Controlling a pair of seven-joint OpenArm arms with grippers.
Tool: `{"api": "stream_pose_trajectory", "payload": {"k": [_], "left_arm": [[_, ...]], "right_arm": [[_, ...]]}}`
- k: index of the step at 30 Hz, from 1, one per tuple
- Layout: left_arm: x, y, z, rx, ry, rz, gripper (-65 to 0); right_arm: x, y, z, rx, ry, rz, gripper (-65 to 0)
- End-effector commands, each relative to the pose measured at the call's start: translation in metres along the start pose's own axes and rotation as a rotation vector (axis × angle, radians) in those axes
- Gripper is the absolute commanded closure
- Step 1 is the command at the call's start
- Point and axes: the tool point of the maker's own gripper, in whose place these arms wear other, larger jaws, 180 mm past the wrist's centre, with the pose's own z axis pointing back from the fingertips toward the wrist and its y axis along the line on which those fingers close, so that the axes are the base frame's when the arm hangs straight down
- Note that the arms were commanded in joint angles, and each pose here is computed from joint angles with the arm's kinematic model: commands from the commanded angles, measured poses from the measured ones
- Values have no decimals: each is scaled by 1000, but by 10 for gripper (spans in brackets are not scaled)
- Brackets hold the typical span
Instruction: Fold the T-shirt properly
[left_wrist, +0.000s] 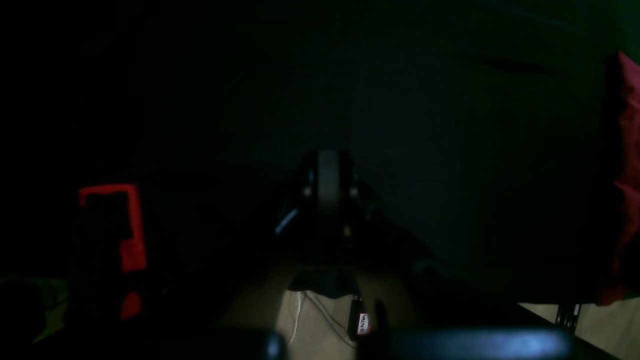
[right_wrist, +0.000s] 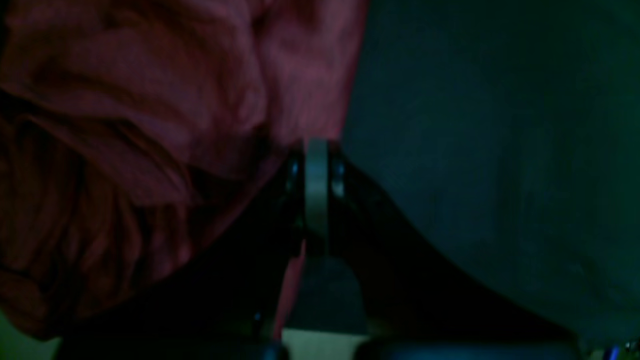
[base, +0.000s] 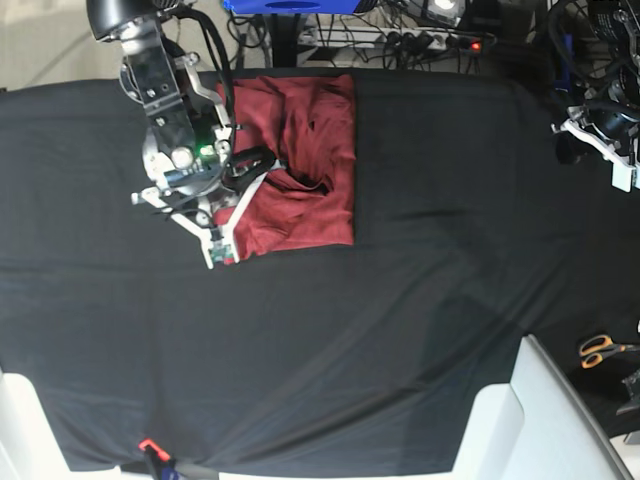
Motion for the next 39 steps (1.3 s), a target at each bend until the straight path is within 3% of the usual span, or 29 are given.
{"api": "stream_pose_trajectory", "payload": {"k": [1, 21, 29, 34, 39], "left_arm": [[13, 1, 4, -3, -35, -18, 0], [12, 1, 4, -4, -35, -17, 0], [12, 1, 4, -5, -34, -17, 0], [12, 1, 4, -5, -34, -17, 0], [12, 1, 4, -5, -34, -17, 0]], "right_arm": [[16, 0, 1, -2, -49, -2, -3], [25, 25, -19, 39, -4, -8, -2], [38, 34, -15, 61, -28, -18, -2], [53, 49, -11, 170, -34, -83, -2], [64, 53, -9, 196, -47, -99, -2]]}}
